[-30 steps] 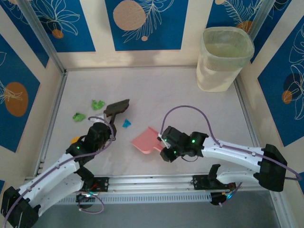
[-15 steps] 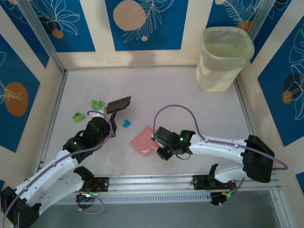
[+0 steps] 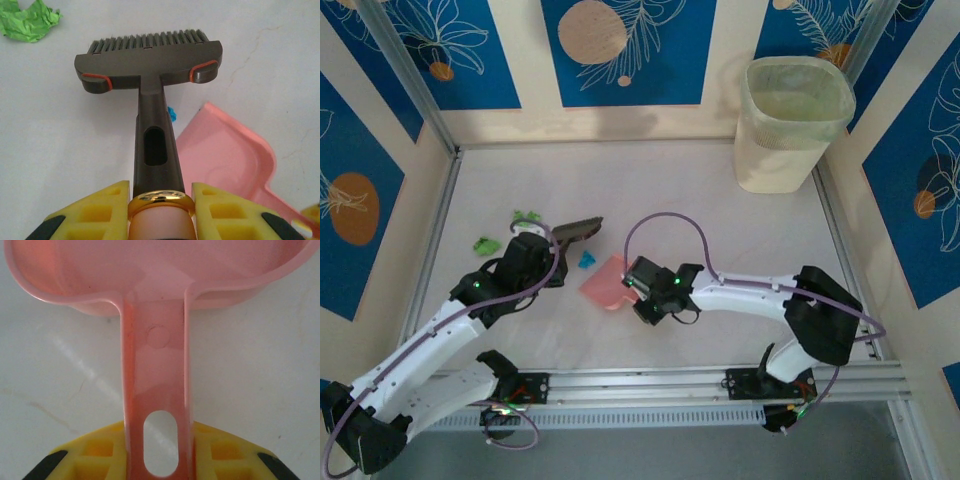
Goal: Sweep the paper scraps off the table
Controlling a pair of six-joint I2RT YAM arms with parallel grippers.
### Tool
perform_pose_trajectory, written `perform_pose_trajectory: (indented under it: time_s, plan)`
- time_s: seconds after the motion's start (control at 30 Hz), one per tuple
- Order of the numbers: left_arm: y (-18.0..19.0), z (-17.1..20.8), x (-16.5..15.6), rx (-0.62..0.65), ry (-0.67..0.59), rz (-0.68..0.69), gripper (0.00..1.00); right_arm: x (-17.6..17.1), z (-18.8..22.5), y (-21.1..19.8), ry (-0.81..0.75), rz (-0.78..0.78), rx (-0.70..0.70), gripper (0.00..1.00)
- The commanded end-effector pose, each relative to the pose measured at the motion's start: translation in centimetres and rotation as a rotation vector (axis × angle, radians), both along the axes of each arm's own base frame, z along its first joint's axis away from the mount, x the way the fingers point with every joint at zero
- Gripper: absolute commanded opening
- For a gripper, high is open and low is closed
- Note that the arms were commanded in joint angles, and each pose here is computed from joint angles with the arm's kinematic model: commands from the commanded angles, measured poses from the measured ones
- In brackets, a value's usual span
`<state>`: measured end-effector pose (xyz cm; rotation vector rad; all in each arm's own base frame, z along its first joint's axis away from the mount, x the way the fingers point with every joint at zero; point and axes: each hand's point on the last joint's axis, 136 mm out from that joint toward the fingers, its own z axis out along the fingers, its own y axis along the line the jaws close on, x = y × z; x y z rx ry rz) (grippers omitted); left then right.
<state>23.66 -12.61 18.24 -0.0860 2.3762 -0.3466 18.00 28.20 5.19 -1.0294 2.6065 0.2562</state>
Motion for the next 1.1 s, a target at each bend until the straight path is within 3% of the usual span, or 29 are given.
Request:
perform_pose_trajectory:
  time_s: [0.0,0.57,1.07]
  plan:
    - [0.5,1.0,-0.2,0.012,-0.004,0.0,0.0,0.7,-0.2,0.7,-0.007,0.019,0.028,0.0]
    - [-0.3,1.3,-0.6,0.065,0.092,-0.07,0.0,0.4,-3.7,0.7,0.044,0.047,0.031,0.0]
    - [-0.6,1.8,-1.9,0.079,0.149,-0.134,0.0,0.7,-2.6,0.4,0.074,-0.001,0.008,0.0]
